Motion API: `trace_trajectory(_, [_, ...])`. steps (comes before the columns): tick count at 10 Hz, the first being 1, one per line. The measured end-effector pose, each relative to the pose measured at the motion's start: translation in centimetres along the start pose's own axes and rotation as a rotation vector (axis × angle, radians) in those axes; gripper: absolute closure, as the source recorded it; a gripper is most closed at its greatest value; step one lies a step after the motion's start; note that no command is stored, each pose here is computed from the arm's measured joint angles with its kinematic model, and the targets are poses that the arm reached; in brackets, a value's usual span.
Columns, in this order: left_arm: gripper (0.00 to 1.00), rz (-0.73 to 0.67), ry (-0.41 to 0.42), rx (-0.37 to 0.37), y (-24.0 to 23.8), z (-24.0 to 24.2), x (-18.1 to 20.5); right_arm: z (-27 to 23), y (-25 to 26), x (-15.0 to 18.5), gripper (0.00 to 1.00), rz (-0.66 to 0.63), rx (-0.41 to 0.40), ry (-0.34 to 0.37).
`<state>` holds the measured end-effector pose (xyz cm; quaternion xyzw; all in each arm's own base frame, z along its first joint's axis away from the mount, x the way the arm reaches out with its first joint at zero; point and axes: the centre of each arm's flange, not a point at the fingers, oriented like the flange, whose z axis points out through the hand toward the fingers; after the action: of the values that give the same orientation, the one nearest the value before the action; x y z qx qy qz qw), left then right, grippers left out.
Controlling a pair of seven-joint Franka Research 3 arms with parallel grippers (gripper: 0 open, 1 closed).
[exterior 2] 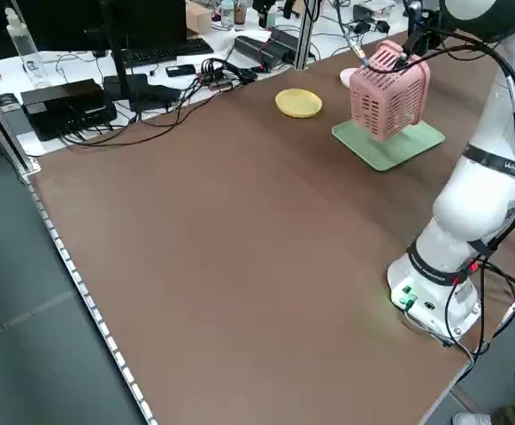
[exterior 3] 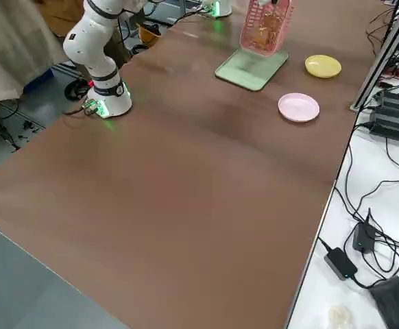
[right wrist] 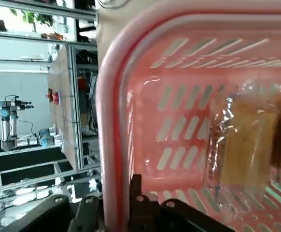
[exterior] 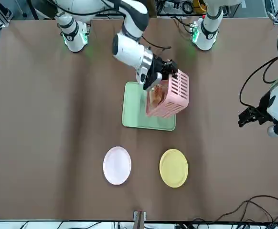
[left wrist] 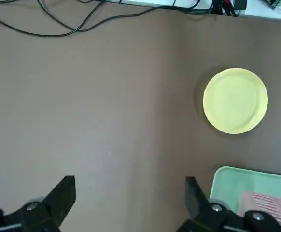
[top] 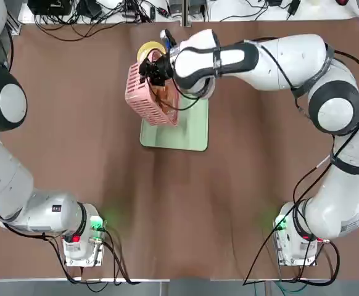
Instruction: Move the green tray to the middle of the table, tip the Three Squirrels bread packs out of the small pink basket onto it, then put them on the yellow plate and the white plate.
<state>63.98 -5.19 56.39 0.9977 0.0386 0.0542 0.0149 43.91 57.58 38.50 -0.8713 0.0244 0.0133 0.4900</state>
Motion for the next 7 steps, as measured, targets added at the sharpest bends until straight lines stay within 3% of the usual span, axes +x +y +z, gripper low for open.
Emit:
trace_trajectory(2, [0.0,-0.001,-0.001,0.0,0.0,0.1,0.0,-1.3,0.4,2.3,0.94,0.048,0.034,-0.039])
trace_trajectory(4, [0.0,-0.004,-0.001,0.001,-0.1,0.1,0.0,-1.9,0.7,2.3,0.94,0.064,0.13,-0.078])
trace_trajectory(6, [0.0,-0.004,-0.001,0.0,-0.1,0.1,0.0,-2.0,0.8,1.5,0.94,0.05,0.253,-0.068])
trace_trajectory(7, [0.0,-0.004,-0.001,0.0,0.0,0.1,0.0,-1.8,1.4,1.0,0.94,0.04,0.278,-0.058])
